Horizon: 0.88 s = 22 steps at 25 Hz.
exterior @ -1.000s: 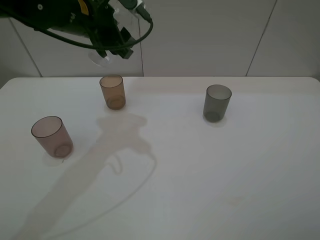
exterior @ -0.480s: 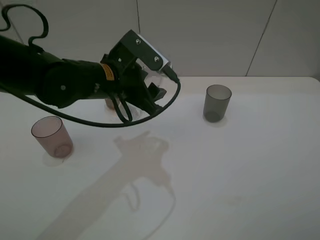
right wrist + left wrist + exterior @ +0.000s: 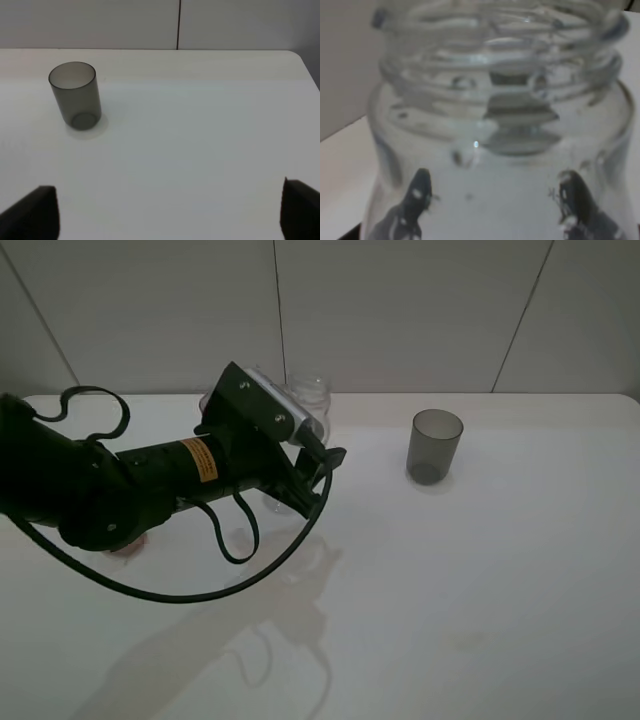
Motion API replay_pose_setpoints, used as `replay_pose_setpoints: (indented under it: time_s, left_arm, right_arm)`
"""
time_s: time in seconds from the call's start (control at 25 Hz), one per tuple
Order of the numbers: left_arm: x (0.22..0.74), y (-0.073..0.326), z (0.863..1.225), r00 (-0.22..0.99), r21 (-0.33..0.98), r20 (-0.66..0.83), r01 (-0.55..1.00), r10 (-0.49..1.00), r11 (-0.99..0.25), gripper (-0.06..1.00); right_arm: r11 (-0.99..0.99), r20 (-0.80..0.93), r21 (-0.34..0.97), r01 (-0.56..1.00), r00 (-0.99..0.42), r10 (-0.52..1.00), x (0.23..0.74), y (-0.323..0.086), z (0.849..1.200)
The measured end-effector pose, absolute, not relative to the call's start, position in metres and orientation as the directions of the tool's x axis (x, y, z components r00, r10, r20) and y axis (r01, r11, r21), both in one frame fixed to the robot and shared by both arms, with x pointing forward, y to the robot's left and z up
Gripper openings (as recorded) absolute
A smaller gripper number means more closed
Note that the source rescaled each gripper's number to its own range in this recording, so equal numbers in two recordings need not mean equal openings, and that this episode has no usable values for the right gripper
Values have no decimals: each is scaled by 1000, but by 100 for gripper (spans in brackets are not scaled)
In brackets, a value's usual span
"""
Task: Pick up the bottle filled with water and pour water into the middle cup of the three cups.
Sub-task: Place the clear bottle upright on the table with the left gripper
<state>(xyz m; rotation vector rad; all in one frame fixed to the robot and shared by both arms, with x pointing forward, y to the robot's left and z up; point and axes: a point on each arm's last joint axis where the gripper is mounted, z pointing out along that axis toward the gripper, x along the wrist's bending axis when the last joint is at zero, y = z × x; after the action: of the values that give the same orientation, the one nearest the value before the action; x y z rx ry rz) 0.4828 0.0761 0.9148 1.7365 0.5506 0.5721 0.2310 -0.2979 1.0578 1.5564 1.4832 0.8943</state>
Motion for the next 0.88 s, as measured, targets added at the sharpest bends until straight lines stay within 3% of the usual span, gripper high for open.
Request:
replay_pose_setpoints:
  time_s: [0.2,0.44,0.48,0.52,0.56,0.64,0.72,0.88]
  left_arm:
    - [482,72,879,794,971,60,95,605,-221,2]
    - [481,73,862,797,965,47,120,602,-233,2]
    - [481,73,860,797,964,45,124,602,-237,6]
    - [480,73,858,798,963,44,127,602,-238,20]
    - [480,73,857,798,963,43,128,602,-239,42]
    - [480,73,853,797,960,41,136,602,-245,70]
    - [480,73,851,797,958,39,141,603,-249,81]
    - [480,73,851,795,963,37,133,605,-235,82]
  right_arm:
    - [-3,-30,898,439,67,997,231,-298,1058]
    - [-3,-30,898,439,67,997,231,-298,1058]
    - [-3,-30,898,439,67,997,231,-298,1058]
    - [-3,-30,898,439,67,997,231,-298,1058]
    - [-3,-30,898,439,67,997,231,-298,1058]
    - [-3,-30,898,439,67,997,231,-298,1058]
    - [-3,-30,898,439,67,997,231,-298,1058]
    - [-3,-30,898,439,67,997,231,-298,1058]
